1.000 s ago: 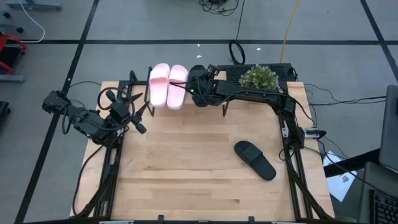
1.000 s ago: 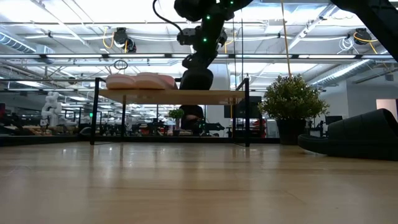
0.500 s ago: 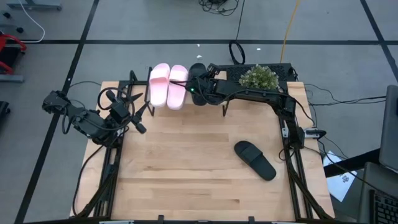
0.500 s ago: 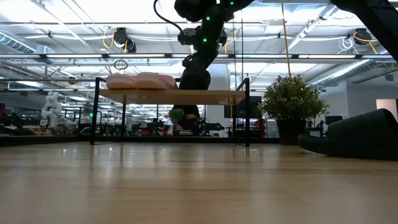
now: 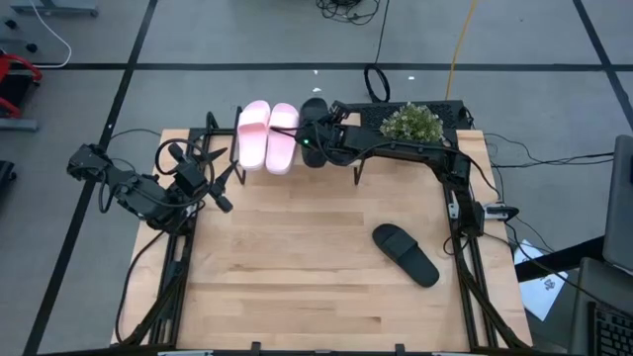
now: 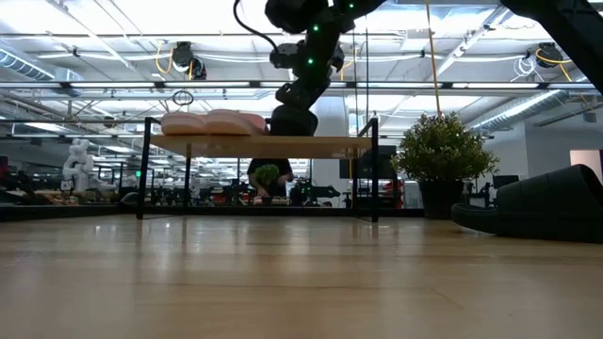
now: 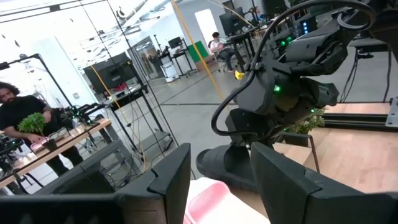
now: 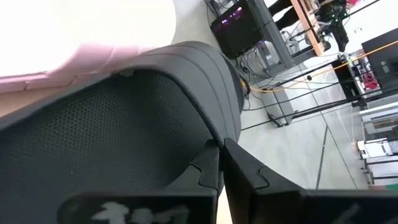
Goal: Pick and place slides into the shelf
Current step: Put the left black slide on the shelf
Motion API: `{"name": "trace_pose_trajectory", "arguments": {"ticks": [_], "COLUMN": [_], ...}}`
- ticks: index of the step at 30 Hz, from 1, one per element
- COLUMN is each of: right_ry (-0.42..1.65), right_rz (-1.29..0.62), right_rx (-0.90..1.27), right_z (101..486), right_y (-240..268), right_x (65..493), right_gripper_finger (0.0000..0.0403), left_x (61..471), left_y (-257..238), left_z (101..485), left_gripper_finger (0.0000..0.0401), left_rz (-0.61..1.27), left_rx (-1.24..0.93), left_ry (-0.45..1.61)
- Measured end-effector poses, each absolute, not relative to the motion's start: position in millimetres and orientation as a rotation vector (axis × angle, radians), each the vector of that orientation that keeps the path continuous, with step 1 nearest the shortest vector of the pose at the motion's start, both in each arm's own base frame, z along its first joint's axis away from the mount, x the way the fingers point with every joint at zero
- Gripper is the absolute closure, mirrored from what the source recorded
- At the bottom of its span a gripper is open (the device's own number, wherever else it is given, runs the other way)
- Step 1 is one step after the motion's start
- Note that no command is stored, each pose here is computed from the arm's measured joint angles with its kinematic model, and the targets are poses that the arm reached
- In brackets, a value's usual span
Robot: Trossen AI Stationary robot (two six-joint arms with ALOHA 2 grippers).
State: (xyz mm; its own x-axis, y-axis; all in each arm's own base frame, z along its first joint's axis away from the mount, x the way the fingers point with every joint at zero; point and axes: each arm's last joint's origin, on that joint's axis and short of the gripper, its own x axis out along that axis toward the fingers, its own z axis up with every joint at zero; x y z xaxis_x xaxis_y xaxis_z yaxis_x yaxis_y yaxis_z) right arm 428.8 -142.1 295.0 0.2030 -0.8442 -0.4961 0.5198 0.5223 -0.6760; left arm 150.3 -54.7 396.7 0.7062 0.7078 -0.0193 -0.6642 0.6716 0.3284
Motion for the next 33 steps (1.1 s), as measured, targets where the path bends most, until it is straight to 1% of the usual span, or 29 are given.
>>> {"name": "trace_pose_trajectory", "arguments": {"ticks": [6,33], "right_ry": [0.997,0.949], "right_rz": [-0.994,-0.987], "right_rx": [-0.388,-0.349], "right_z": [292.1,294.1], "right_y": [-142.8,-145.2], "right_x": [424.7,427.2], "right_gripper_finger": [0.0403,0.0403], "left_x": [150.3,150.3], "left_y": [-54.7,-54.8], "left_z": [396.7,396.7], "left_gripper_finger": [0.0226,0.0226], "left_rz": [0.775,0.772], "left_rx": [0.31,0.31], "left_ry": [0.15,0.149]}}
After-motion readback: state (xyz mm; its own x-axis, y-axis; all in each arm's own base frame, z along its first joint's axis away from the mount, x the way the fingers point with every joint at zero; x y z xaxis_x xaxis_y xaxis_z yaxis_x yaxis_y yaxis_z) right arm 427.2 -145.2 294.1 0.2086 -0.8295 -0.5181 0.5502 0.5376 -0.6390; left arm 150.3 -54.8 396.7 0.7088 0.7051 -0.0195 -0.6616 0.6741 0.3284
